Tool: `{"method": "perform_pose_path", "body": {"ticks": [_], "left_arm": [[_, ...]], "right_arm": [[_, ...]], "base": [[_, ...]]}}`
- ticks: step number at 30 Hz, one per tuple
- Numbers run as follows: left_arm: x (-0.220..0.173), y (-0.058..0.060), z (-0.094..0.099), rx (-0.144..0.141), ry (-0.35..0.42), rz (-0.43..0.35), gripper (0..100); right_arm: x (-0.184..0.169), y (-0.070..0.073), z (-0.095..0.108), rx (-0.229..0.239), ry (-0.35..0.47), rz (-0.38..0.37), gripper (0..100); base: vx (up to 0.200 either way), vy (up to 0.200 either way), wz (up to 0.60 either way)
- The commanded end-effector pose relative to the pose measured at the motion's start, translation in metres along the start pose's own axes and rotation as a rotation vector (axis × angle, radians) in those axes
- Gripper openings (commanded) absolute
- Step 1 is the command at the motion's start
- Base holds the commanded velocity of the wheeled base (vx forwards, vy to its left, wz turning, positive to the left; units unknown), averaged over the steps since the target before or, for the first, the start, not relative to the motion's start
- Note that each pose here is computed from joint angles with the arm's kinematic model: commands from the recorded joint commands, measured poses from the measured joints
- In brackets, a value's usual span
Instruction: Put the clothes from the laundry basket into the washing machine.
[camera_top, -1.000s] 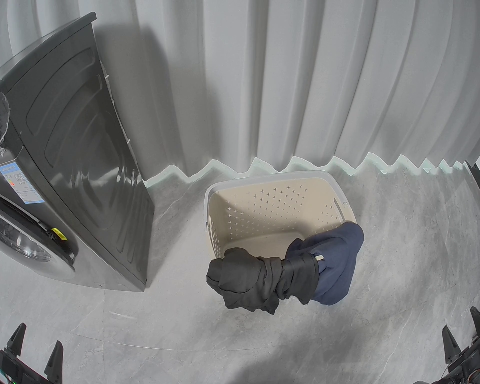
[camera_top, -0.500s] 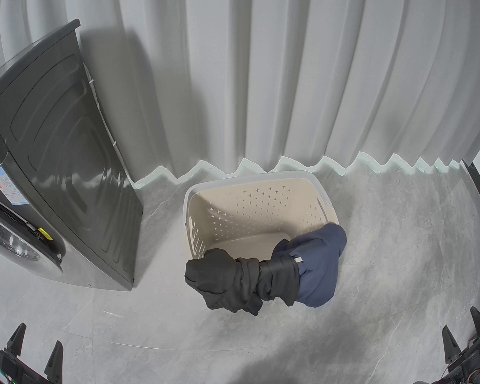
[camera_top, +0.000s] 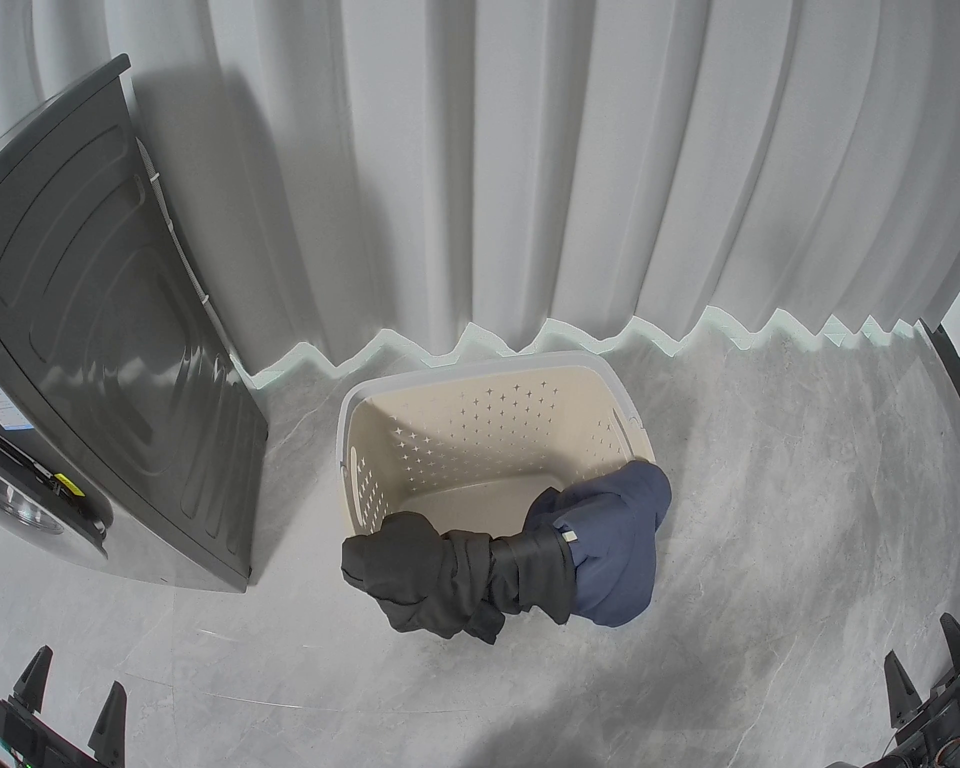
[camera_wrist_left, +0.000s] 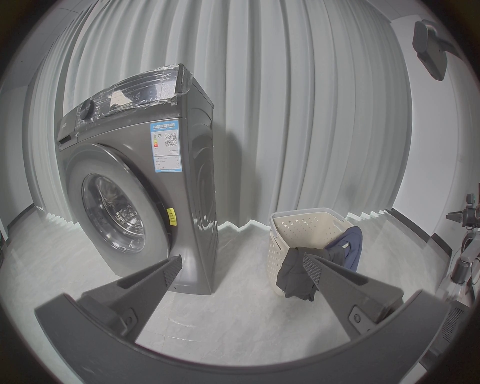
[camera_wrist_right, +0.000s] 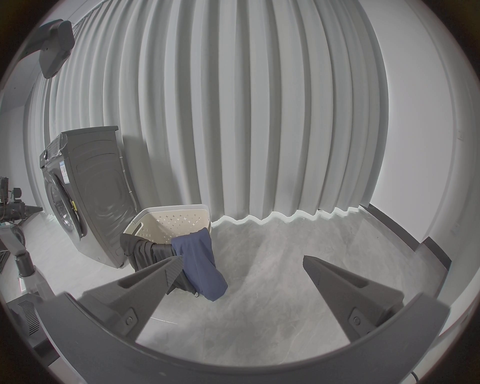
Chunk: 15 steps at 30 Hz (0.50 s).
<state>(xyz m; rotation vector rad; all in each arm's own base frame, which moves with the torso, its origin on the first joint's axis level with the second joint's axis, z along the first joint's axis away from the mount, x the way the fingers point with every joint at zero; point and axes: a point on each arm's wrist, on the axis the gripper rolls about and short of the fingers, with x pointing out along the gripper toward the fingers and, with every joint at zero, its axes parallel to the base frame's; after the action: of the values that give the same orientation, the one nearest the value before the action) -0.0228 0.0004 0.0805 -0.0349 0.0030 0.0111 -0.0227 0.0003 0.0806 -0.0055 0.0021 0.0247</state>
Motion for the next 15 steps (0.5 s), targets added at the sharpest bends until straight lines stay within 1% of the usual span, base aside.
{"method": "perform_pose_path", "body": {"ticks": [1, 8, 14, 15], "left_arm": [[0.0001, 0.0002, -0.0048, 0.0, 0.001, 0.001, 100], [0.0001, 0.0002, -0.0049, -0.002, 0.003, 0.001, 100], [0.0001, 0.0002, -0.0049, -0.002, 0.003, 0.0, 100], [0.0, 0.0002, -0.0045, -0.002, 0.001, 0.001, 100]], "right_arm": [[0.0002, 0.0, -0.0048, -0.001, 0.002, 0.001, 100], [0.0002, 0.0, -0.0048, -0.001, 0.002, 0.001, 100], [0.0002, 0.0, -0.0048, -0.001, 0.002, 0.003, 100], [0.0002, 0.0, -0.0049, -0.001, 0.004, 0.001, 100]], "base": [[0.2, 0.0, 0.0], [0.2, 0.0, 0.0], [0.0, 0.0, 0.0], [0.2, 0.0, 0.0]]}}
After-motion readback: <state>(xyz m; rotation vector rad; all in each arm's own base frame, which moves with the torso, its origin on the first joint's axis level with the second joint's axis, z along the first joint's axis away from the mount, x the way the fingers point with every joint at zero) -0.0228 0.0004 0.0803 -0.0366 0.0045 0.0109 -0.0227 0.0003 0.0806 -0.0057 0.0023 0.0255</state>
